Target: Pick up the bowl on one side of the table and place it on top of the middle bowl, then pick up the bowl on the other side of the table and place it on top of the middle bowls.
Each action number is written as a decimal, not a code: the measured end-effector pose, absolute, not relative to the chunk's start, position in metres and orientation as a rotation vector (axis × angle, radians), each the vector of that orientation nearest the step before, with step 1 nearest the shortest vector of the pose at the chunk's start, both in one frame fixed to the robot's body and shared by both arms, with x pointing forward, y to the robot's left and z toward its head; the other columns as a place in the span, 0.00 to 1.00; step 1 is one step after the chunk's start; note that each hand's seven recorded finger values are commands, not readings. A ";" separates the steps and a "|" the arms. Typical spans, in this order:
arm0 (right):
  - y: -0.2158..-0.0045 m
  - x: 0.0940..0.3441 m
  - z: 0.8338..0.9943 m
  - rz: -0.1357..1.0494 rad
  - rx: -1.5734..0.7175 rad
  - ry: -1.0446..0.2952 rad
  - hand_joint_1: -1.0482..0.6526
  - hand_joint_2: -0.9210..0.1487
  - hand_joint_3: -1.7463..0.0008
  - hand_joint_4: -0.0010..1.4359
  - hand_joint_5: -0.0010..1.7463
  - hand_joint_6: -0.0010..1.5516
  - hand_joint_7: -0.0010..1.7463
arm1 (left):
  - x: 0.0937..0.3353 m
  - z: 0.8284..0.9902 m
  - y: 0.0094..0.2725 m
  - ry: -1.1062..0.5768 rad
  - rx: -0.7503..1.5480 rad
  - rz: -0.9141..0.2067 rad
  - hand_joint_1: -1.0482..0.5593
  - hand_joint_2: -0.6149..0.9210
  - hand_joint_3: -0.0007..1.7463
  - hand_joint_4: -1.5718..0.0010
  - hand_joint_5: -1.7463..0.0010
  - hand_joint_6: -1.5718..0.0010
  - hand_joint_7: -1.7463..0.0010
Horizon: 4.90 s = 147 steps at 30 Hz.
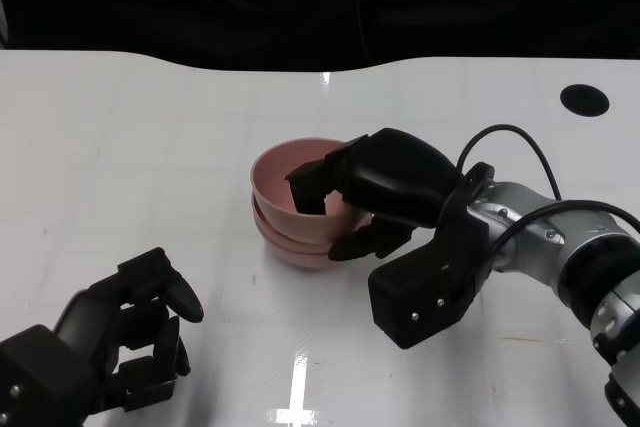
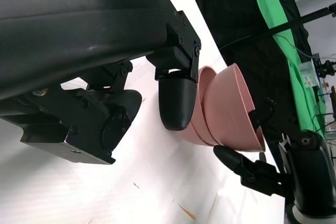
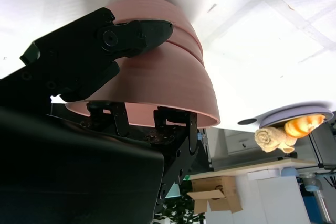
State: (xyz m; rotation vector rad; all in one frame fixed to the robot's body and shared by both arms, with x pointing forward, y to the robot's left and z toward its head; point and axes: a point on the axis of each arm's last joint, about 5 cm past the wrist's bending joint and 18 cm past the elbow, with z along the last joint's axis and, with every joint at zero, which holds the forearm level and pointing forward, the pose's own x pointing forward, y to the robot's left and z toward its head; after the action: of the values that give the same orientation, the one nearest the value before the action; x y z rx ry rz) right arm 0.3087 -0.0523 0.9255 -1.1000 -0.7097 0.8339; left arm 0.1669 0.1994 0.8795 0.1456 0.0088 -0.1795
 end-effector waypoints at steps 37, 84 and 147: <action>-0.051 0.307 0.913 0.938 -1.422 -0.629 0.00 0.00 0.55 0.00 0.00 0.00 0.00 | 0.167 0.878 0.197 0.019 0.134 -0.187 0.75 0.85 0.64 0.54 0.00 0.65 0.00; -0.149 0.235 0.900 0.358 -0.481 -0.674 0.48 0.00 0.92 0.57 0.09 0.43 0.05 | 0.170 0.878 0.202 0.008 0.137 -0.171 0.77 0.90 0.59 0.56 0.00 0.67 0.00; -0.172 0.173 0.847 0.222 0.512 -0.013 0.59 0.37 0.36 0.62 0.99 0.51 0.82 | 0.165 0.880 0.213 -0.009 0.104 -0.148 0.76 0.84 0.68 0.53 0.00 0.64 0.00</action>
State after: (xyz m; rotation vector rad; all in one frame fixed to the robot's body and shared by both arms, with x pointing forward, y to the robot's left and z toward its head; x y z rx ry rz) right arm 0.1732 -0.1719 0.8470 0.5116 -0.0127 0.2222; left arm 0.1651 0.2125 0.8799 0.1044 -0.0094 -0.1476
